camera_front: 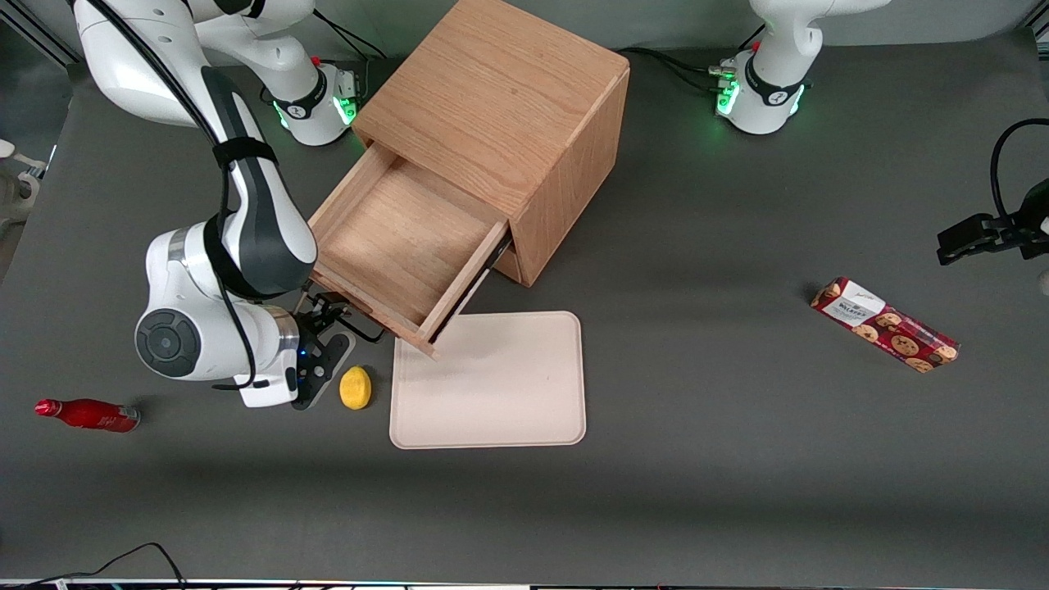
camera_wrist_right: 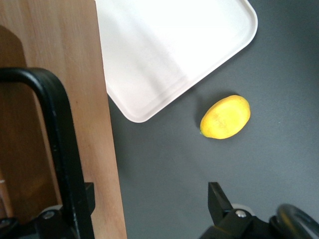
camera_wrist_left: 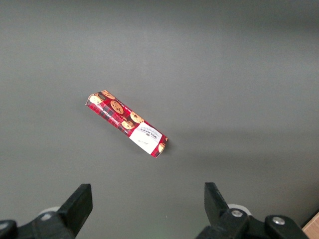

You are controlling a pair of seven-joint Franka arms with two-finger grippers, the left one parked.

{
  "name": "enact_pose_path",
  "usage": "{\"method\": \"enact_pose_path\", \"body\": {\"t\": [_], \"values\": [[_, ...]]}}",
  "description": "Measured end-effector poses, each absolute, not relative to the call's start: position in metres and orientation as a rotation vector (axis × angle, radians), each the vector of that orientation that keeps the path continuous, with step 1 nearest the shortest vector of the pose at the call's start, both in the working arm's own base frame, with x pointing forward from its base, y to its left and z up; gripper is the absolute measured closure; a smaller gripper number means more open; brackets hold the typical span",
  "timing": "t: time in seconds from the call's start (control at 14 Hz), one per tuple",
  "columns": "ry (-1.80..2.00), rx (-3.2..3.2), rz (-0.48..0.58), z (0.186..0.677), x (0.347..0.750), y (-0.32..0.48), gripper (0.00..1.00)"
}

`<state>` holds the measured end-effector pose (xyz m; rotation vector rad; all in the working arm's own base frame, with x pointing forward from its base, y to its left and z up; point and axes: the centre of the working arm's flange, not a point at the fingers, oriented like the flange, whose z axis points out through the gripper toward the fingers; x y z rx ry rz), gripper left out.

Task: Open upper drawer

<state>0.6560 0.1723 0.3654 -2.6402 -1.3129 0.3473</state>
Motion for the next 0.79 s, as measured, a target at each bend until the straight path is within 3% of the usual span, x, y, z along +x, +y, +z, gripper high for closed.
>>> {"method": "enact_pose_path", "body": {"t": [0.43,0.79], "values": [[-1.324,-2.640,0.330,0.370,0.660,0.174,0.00],[-1.347,-2.650,0.249,0.417,0.665,0.177,0.00]]}}
